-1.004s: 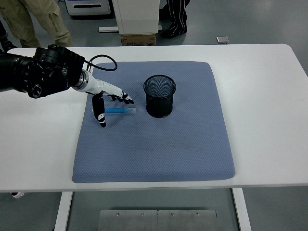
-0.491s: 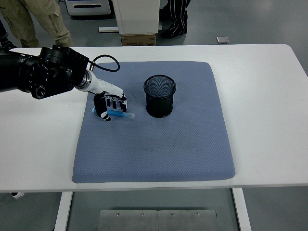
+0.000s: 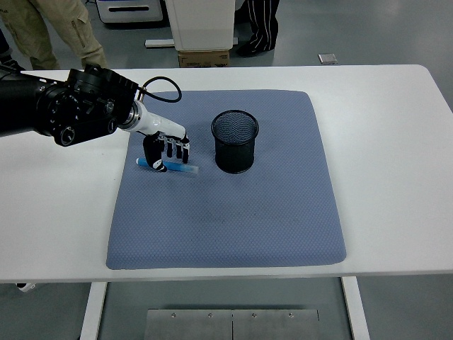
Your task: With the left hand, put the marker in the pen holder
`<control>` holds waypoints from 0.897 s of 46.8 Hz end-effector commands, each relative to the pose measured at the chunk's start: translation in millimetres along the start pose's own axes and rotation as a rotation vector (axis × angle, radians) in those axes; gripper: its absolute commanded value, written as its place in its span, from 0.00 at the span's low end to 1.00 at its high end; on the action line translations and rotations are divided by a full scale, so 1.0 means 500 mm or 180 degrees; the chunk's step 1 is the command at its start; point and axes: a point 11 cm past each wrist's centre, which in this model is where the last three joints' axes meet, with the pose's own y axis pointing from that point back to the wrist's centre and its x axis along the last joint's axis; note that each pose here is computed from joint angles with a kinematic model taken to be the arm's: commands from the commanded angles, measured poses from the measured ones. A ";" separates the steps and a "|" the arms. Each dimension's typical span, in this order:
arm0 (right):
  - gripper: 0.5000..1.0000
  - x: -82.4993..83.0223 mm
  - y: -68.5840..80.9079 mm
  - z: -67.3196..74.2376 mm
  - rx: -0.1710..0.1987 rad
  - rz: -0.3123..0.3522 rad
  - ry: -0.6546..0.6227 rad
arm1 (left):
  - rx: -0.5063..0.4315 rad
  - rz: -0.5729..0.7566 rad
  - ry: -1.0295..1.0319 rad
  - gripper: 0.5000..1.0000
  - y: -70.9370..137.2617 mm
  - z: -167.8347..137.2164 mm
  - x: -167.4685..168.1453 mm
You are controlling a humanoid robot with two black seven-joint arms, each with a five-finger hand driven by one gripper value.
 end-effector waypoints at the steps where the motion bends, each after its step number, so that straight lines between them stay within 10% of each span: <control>1: 1.00 0.000 0.000 0.000 0.0000 0.0000 0.0004 | -0.0011 0.0046 -0.0016 0.41 0.007 0.006 0.015; 42: 1.00 0.000 0.000 0.000 -0.0003 0.0001 0.0000 | -0.0033 -0.0036 -0.0226 0.38 -0.006 0.028 0.002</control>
